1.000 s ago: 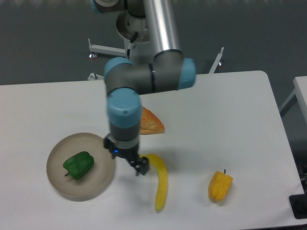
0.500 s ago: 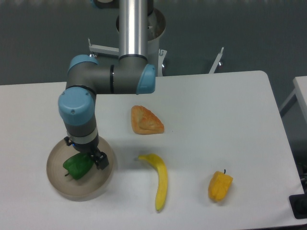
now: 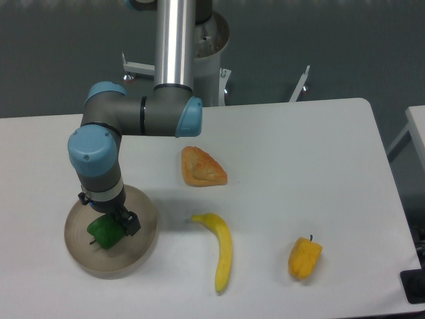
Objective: Pick up the green pepper from the plate
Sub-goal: 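Lower the gripper onto the green pepper and close it, then lift the green pepper off the plate and carry it toward the banana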
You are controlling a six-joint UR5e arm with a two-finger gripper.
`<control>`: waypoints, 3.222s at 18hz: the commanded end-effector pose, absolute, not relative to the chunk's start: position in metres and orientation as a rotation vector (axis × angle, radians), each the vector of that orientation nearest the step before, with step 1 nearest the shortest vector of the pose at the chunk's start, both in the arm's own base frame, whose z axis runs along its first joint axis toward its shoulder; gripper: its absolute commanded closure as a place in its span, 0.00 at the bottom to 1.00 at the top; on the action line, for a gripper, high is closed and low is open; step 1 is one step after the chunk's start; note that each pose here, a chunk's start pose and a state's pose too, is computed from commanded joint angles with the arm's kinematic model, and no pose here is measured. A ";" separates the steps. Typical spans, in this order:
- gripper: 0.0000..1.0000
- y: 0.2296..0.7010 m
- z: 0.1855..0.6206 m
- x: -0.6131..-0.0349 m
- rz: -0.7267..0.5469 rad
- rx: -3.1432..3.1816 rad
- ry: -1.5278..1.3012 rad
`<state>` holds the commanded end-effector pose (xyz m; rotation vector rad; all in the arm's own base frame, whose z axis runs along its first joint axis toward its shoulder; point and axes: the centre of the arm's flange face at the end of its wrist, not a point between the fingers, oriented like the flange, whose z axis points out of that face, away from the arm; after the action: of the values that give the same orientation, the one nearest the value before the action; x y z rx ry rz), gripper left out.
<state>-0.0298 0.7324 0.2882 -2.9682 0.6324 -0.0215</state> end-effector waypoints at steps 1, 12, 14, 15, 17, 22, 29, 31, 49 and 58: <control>0.00 0.732 0.287 -0.030 -0.025 -2.969 0.633; 0.00 0.733 0.277 -0.024 -0.040 -2.982 0.607; 0.00 0.733 0.274 -0.022 -0.046 -2.986 0.605; 0.00 0.733 0.274 -0.022 -0.045 -2.986 0.603; 0.00 0.734 0.269 -0.019 -0.050 -2.994 0.592; 0.00 0.740 0.263 -0.019 -0.036 -2.978 0.510; 0.04 0.741 0.263 -0.019 -0.035 -2.976 0.512; 0.21 0.741 0.263 -0.019 -0.037 -2.974 0.517; 0.58 0.716 0.345 -0.126 0.021 -2.924 0.651; 0.58 0.669 0.385 -0.311 0.135 -2.896 0.694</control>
<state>-0.3110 0.6689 0.3853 -2.8959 0.6936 0.1345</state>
